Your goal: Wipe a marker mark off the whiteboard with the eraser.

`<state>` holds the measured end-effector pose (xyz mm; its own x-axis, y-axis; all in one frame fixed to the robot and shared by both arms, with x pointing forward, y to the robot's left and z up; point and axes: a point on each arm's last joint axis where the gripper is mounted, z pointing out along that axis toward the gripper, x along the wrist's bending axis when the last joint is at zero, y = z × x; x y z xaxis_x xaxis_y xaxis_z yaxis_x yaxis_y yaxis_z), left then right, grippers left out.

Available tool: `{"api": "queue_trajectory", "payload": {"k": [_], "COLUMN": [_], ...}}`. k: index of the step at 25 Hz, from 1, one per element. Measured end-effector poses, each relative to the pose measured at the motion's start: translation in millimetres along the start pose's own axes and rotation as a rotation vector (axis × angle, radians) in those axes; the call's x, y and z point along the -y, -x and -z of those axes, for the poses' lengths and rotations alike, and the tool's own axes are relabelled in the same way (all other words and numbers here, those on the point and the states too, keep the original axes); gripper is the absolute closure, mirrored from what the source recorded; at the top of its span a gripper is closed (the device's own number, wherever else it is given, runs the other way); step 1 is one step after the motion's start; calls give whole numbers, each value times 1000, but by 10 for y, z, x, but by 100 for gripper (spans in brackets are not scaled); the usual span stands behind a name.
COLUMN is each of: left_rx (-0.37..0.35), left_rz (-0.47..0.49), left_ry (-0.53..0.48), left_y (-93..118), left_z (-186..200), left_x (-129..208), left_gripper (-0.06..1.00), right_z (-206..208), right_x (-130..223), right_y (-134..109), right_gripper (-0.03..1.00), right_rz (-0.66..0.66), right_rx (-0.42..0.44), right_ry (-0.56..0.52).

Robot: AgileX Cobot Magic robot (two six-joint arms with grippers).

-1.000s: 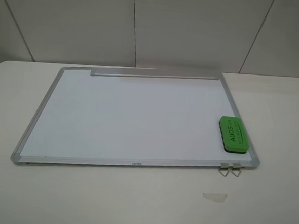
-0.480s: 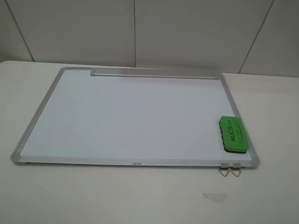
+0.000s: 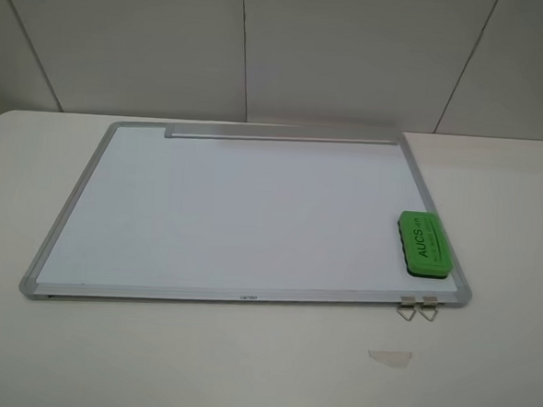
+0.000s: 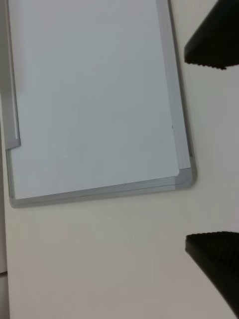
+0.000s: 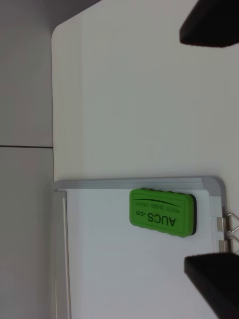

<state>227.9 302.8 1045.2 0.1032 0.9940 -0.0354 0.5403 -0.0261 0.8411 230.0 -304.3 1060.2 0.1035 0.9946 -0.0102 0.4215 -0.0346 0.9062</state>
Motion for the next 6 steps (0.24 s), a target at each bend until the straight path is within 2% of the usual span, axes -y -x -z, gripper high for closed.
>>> {"api": "queue_trajectory", "payload": {"k": [6], "left_rx": [0], "left_rz": [0], "left_ry": [0], "left_y": [0], "left_z": [0], "left_x": [0], "left_gripper": [26], "right_z": [0], "right_x": [0], "right_y": [0], "right_gripper": [14], "right_rz": [0], "right_rx": [0], "right_ry": [0]}}
